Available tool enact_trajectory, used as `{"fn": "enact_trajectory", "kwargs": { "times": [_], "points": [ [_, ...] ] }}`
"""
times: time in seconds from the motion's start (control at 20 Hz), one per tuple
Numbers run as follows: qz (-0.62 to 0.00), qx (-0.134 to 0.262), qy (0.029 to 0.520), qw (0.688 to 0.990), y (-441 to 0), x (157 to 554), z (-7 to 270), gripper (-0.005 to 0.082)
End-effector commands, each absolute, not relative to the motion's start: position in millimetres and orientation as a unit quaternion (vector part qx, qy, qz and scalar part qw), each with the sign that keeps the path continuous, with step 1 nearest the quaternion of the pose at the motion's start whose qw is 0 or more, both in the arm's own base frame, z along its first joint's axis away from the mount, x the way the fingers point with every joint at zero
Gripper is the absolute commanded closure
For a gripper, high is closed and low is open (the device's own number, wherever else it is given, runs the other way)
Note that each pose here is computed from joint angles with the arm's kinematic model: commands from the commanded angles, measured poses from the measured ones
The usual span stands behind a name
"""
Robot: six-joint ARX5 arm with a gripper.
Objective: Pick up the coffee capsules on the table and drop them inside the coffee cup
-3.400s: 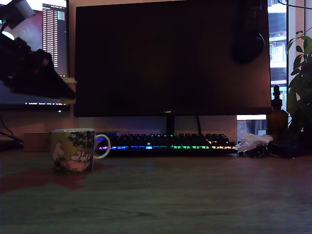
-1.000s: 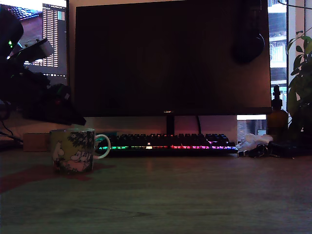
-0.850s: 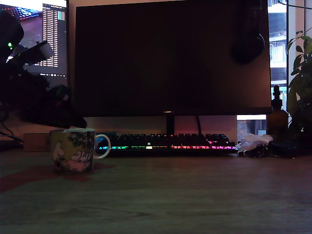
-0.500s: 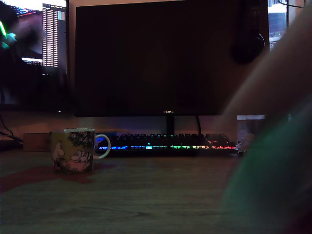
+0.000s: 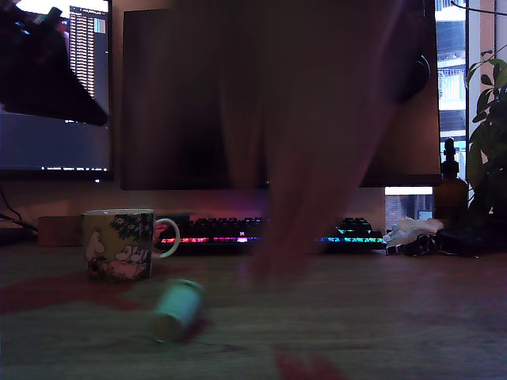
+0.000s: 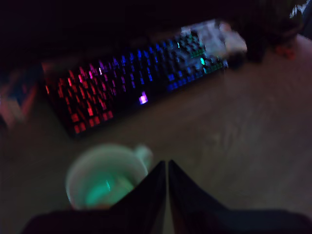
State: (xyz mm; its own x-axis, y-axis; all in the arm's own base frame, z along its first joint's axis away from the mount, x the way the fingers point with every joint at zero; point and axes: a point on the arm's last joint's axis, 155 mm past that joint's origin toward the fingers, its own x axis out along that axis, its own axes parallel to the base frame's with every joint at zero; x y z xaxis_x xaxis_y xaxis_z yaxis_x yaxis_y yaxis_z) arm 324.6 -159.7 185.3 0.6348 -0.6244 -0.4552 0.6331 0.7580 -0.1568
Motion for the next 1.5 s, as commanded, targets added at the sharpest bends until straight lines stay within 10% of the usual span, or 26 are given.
{"fn": "enact_trajectory", "kwargs": {
  "times": [0.0, 1.45],
  "points": [
    [-0.348, 0.002, 0.263, 0.900, -159.4, 315.9, 181.6, 0.0786],
    [-0.386, -0.023, 0.214, 0.897, -162.3, 201.0, 193.6, 0.0789]
  ]
}}
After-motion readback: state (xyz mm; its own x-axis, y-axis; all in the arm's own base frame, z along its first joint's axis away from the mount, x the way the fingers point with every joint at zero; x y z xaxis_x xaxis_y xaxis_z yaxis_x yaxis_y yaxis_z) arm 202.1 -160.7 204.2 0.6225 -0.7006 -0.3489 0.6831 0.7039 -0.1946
